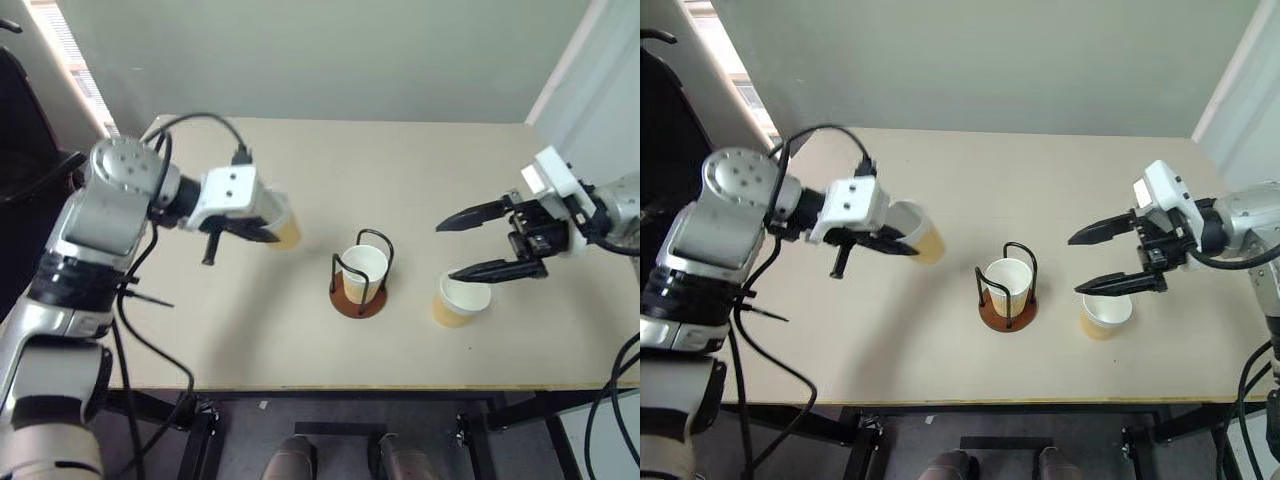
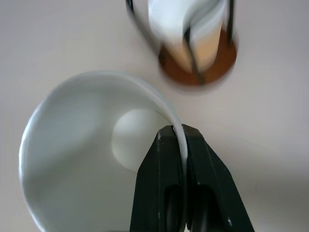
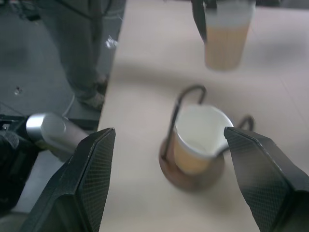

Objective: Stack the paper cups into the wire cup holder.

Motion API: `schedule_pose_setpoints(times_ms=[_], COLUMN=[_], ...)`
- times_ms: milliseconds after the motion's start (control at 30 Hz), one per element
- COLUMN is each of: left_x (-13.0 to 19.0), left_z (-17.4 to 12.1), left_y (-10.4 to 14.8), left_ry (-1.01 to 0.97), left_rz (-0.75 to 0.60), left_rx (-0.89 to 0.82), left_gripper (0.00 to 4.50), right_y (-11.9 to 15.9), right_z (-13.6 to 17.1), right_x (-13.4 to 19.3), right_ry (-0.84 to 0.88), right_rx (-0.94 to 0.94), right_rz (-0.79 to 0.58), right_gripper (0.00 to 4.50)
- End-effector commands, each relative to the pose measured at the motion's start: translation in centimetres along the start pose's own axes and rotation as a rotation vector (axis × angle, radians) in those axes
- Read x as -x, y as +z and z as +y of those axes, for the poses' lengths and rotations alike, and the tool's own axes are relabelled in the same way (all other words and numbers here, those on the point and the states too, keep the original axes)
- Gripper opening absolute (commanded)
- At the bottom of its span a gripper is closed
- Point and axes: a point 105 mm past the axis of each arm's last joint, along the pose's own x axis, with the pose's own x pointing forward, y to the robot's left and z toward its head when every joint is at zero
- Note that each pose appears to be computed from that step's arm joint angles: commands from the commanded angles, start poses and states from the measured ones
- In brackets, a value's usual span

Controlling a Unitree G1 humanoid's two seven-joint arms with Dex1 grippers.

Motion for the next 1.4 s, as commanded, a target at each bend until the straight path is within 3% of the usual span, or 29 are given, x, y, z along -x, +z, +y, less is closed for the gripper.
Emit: schedule_pose_setpoints(times_ms=[33,133,300,533,733,1133,1400], left_x=[0.7,-0.2,-1.1,-2.8,-3.8,-2.8,-4.2], left_z=[0.0,-0.6,-1.5,-2.3,-1.0,-0.1,1.0], left_y=[3.2,5.8,7.6,6.5,5.2,9.6,8.8], left_ry=[-0.053,-0.146,-0.255,-0.346,-0.327,-0.348,-0.291], left_rz=[-0.101,-0.179,-0.232,-0.162,-0.093,-0.260,-0.223], left_rx=[-0.022,-0.048,-0.059,-0.106,-0.186,-0.165,-0.225], left_gripper=[0.05,0.05,0.05,0.05,0.05,0.05,0.05], right_y=[0.3,0.3,0.6,2.8,3.7,3.6,3.3], right_z=[-0.1,0.1,0.2,1.1,1.3,2.0,1.8], right_x=[0.5,0.6,0.9,1.8,2.1,2.2,2.0], right_ry=[-0.003,-0.010,-0.030,-0.076,-0.130,-0.149,-0.151], right_rx=[0.047,0.050,0.054,0.079,0.097,0.074,0.073], right_rz=[0.028,0.027,0.021,-0.015,-0.035,-0.046,-0.052], right_gripper=[3.76,3.76,3.76,3.76,3.76,3.76,3.76])
